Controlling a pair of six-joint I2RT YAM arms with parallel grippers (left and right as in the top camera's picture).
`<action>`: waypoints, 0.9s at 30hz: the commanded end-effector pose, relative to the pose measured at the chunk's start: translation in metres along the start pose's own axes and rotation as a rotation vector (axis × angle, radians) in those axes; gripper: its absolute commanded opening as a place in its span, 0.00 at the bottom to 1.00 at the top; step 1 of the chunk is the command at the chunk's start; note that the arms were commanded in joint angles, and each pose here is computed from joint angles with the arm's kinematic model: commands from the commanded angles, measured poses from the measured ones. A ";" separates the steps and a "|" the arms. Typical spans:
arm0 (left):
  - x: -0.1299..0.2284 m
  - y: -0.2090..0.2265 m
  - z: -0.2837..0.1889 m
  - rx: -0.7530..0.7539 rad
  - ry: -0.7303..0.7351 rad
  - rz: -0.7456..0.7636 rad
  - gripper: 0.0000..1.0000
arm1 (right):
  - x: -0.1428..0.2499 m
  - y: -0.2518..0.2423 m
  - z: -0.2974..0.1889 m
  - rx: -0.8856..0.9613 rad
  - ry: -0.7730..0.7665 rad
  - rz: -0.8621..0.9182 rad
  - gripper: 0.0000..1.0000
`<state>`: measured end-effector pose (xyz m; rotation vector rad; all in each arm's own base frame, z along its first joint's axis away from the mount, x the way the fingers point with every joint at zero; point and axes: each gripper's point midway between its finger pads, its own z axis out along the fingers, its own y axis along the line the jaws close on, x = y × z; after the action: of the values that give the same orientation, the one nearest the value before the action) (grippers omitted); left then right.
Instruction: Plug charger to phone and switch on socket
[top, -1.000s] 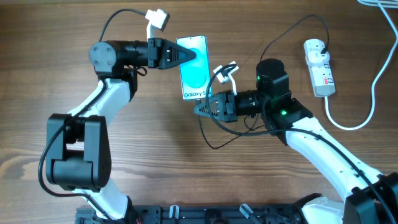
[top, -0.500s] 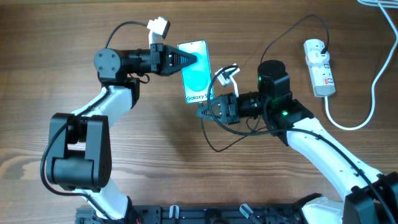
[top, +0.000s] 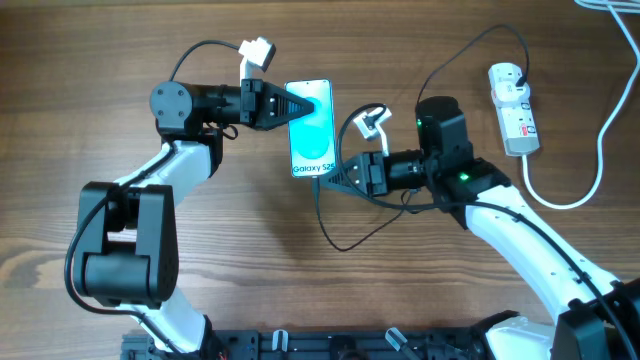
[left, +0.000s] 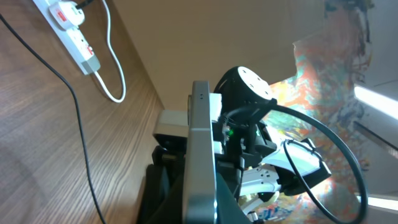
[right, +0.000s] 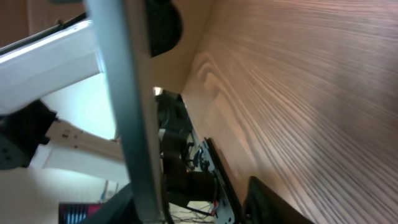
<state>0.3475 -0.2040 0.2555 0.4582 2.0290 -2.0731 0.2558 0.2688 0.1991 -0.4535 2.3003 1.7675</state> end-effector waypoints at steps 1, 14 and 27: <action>0.004 0.022 0.000 -0.003 0.016 -0.017 0.04 | -0.029 -0.015 -0.035 0.133 -0.148 -0.071 0.59; -0.006 0.139 0.032 -0.014 -0.110 -0.357 0.04 | -0.011 -0.047 -0.154 0.744 -0.449 0.014 0.59; -0.173 0.105 0.070 -0.202 -0.446 -0.309 0.04 | 0.031 -0.073 -0.167 0.905 -0.355 0.149 0.59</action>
<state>0.4986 -0.2899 0.1836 -0.3865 2.1946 -2.1085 0.2572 0.0931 0.1644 0.1845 2.5690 0.6562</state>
